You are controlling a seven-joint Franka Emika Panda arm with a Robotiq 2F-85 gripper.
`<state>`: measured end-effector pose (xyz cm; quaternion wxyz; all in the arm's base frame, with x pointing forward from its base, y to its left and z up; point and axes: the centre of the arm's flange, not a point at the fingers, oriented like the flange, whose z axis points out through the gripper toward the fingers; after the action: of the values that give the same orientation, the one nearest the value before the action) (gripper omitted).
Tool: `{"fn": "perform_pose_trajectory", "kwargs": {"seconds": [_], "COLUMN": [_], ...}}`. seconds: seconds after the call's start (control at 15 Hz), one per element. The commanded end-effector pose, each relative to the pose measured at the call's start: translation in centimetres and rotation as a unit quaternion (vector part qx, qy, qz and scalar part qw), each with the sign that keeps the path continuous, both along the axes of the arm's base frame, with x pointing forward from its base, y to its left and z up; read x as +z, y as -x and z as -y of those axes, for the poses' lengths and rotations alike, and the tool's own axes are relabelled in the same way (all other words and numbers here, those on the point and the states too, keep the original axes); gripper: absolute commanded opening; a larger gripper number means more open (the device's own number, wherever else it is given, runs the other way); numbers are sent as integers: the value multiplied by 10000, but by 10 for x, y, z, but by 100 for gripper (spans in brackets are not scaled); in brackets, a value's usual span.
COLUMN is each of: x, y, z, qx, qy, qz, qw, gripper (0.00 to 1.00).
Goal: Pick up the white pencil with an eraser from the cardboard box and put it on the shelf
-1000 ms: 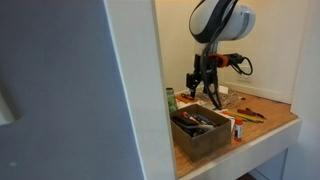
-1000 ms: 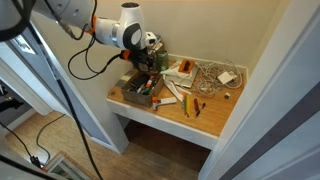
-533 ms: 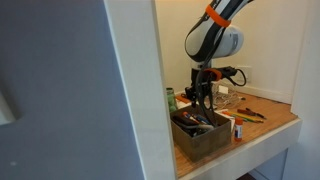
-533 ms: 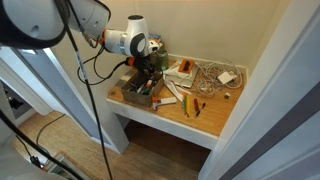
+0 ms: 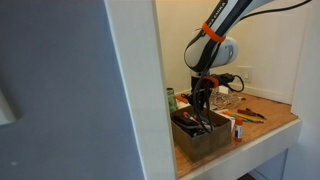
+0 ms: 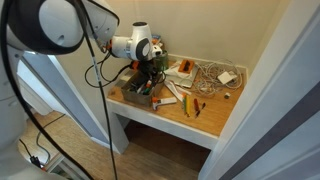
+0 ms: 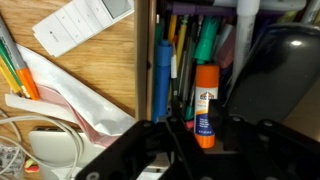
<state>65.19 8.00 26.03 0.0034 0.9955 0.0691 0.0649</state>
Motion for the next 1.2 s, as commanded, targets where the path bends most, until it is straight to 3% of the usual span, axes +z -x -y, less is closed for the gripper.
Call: {"fn": "perform_pose_trajectory", "kwargs": {"seconds": [0.0,0.67,1.13], "x": [-11,-41,-53], "y": [-17,-26,-31], "z": [-4,-11,-10], "qx": [-89,-50,-68], "qy": [179,546,585], "qz": [64,-78,-152], "qw": [9998,9985,9981], "gripper": [29,20,22]}}
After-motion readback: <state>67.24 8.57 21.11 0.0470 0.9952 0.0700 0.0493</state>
